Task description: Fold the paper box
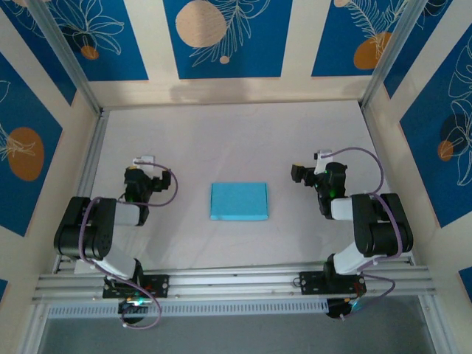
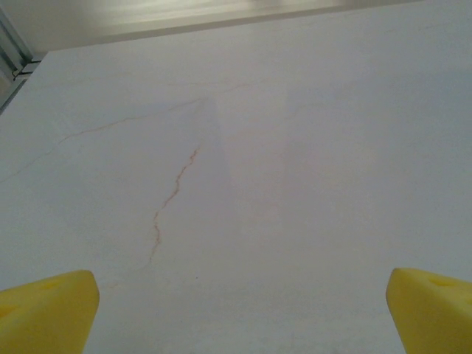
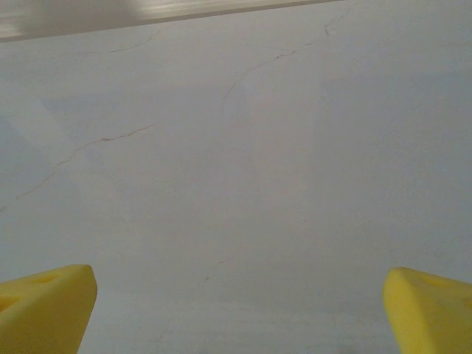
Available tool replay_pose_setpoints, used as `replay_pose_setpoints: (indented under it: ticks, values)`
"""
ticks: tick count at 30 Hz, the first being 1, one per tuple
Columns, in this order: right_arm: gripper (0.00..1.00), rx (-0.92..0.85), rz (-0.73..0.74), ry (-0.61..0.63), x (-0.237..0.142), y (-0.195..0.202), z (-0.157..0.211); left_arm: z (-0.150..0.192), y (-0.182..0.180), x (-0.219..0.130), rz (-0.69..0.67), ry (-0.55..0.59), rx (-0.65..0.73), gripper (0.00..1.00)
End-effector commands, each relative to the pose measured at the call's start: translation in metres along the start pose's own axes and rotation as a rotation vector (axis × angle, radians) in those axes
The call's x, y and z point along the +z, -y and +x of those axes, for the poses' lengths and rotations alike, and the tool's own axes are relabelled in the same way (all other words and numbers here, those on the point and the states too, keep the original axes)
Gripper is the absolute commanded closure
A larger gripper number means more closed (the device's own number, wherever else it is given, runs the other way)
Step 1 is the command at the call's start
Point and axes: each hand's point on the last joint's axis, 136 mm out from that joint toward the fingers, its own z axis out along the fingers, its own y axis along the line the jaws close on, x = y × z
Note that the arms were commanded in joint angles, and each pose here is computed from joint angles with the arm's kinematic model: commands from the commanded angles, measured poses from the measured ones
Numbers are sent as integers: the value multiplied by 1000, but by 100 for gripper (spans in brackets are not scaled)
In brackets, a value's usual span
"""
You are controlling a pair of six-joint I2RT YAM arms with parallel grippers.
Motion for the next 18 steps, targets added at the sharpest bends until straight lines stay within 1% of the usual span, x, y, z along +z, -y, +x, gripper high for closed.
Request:
replay_pose_setpoints:
  ticks: [1, 4, 6, 18]
  values:
    - [1, -17, -26, 29, -2, -3, -11, -9, 6, -2, 28, 42, 8, 0]
    - [1, -14, -34, 28, -2, -3, -11, -8, 7, -1, 32, 41, 11, 0]
    - [1, -13, -34, 27, -2, -3, -11, -9, 14, -1, 78, 36, 23, 0]
    - [1, -13, -34, 29, -2, -3, -12, -8, 14, -1, 77, 35, 24, 0]
